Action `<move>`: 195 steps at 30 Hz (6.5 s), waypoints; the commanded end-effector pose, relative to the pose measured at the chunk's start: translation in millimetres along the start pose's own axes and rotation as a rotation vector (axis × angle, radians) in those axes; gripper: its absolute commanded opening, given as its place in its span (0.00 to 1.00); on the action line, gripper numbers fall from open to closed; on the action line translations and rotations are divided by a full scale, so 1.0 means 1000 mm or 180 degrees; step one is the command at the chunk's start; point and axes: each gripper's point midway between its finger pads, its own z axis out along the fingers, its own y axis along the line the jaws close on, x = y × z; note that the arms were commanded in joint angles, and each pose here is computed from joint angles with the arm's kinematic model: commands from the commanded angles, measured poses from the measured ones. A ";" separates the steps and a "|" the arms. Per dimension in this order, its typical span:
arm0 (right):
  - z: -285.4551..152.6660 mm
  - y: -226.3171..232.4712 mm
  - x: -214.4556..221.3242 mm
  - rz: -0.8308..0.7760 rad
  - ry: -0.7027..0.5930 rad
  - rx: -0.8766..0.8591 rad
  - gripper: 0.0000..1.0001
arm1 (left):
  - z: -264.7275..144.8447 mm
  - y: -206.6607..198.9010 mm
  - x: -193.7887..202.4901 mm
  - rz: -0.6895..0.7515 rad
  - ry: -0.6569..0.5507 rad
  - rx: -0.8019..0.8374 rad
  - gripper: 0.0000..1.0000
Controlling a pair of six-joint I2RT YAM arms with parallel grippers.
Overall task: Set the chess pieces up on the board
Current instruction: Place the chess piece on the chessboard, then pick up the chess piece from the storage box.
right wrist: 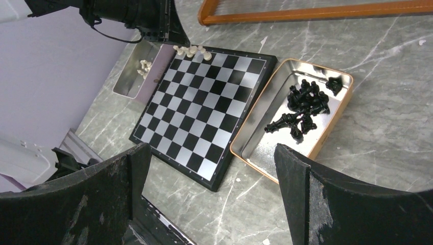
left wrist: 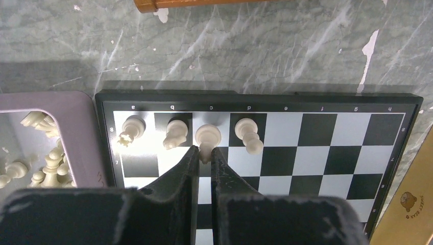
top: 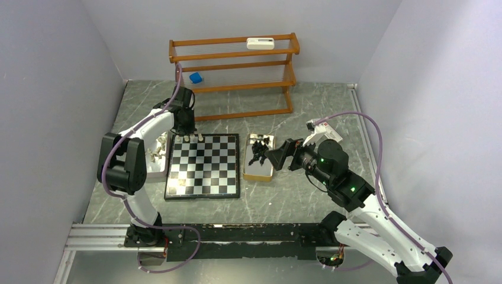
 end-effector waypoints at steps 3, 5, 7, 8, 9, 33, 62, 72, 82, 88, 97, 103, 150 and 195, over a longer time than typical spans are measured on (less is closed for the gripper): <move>-0.005 0.007 -0.015 0.0014 -0.0155 -0.0050 0.95 | 0.006 -0.004 0.004 0.0076 0.0027 0.0017 0.12; -0.004 0.006 -0.013 0.0019 -0.0152 -0.0052 0.95 | 0.007 -0.003 0.004 0.0086 0.0038 0.0006 0.13; -0.004 0.005 -0.012 0.0032 -0.0143 -0.0048 0.95 | 0.008 -0.003 0.005 0.0105 0.0044 0.0006 0.13; -0.003 0.005 -0.011 0.0035 -0.0135 -0.0051 0.95 | 0.008 -0.002 0.005 0.0116 0.0052 -0.0005 0.13; -0.003 0.006 -0.011 0.0036 -0.0136 -0.0059 0.95 | 0.008 -0.002 0.006 0.0121 0.0064 -0.0016 0.13; 0.000 0.006 -0.011 0.0032 -0.0127 -0.0059 0.95 | 0.019 -0.008 0.014 0.0170 0.0159 0.0082 0.20; 0.002 0.003 -0.005 0.0034 -0.0101 -0.0047 0.95 | 0.019 -0.013 0.007 0.0182 0.0106 0.0131 0.23; 0.002 0.003 -0.004 0.0036 -0.0108 -0.0047 0.95 | 0.019 -0.012 0.009 0.0184 0.0121 0.0120 0.23; 0.004 0.002 -0.003 0.0036 -0.0103 -0.0044 0.95 | 0.021 -0.012 0.009 0.0182 0.0127 0.0115 0.23; 0.003 0.002 -0.004 0.0035 -0.0111 -0.0049 0.95 | 0.019 -0.012 0.007 0.0186 0.0110 0.0114 0.25; 0.003 0.000 0.000 0.0016 -0.0082 -0.0029 0.95 | 0.002 -0.011 -0.008 0.0174 -0.0039 0.0103 0.29; 0.003 0.001 -0.003 0.0008 -0.0092 -0.0026 0.95 | -0.023 -0.017 -0.030 0.0120 -0.0241 0.0177 0.32; 0.001 0.006 -0.004 -0.0105 -0.0169 -0.0173 0.96 | -0.028 0.171 0.070 -0.1265 0.0276 -0.0931 0.36; -0.009 0.001 -0.008 -0.0124 -0.0199 -0.0075 0.97 | -0.040 0.174 0.054 -0.1211 0.0126 -0.0954 0.13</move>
